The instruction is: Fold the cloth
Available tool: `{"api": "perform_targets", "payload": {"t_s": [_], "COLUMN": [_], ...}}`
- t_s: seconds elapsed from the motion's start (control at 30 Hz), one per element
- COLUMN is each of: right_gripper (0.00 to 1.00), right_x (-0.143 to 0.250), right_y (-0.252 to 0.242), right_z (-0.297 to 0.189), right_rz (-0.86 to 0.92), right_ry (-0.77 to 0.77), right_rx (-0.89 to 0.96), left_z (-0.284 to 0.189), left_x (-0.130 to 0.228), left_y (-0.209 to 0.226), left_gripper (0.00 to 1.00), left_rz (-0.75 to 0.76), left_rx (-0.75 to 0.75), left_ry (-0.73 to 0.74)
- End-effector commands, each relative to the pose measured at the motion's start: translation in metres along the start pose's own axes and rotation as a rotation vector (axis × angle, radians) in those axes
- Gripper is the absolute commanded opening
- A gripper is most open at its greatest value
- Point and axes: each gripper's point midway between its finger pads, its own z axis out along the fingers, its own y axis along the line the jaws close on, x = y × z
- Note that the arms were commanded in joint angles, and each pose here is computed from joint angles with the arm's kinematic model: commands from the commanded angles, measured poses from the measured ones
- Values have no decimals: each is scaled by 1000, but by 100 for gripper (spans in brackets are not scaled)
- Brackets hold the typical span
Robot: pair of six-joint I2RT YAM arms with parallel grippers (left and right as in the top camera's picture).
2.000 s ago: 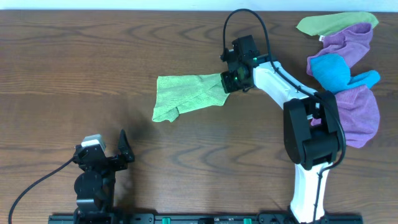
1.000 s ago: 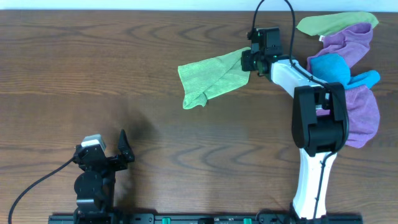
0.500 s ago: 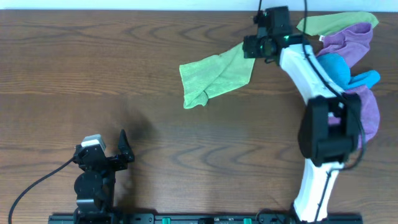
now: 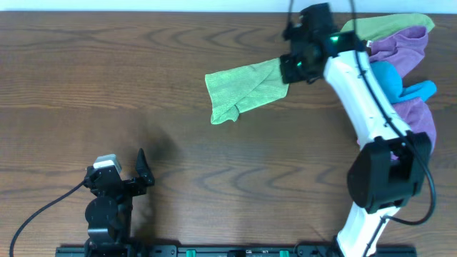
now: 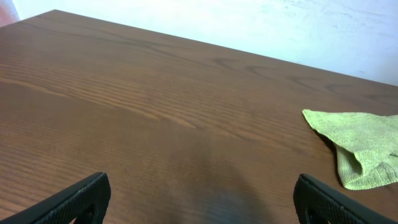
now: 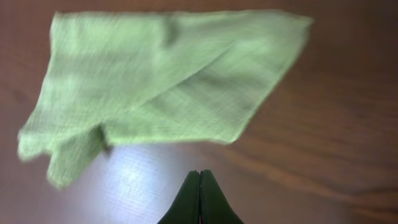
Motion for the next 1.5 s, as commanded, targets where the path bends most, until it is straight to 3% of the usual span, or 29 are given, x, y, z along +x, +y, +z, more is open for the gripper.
{"api": "perform_targets", "payload": {"t_s": [0.0,0.33,0.53,0.77,1.47], "right_gripper": [1,1,1,1,1], "right_x": [15,62,54,59,51], "right_y": [20,26,23,19,-20], "right_z": [7,55,77,102,124], "right_rz": [-112,-141,-146,-140,-67], "right_ry": [54,141,61,81,49], "right_rx": [43,48,48,49,77], "left_z": [3,3,3,3,3], "left_x": [12,12,12,12,12], "left_y": [2,2,2,2,2], "left_gripper": [95,95,95,95,95], "left_rz": [18,18,18,18,18], "left_rx": [-5,-5,-5,-5,-5], "left_ry": [25,25,25,25,25]}}
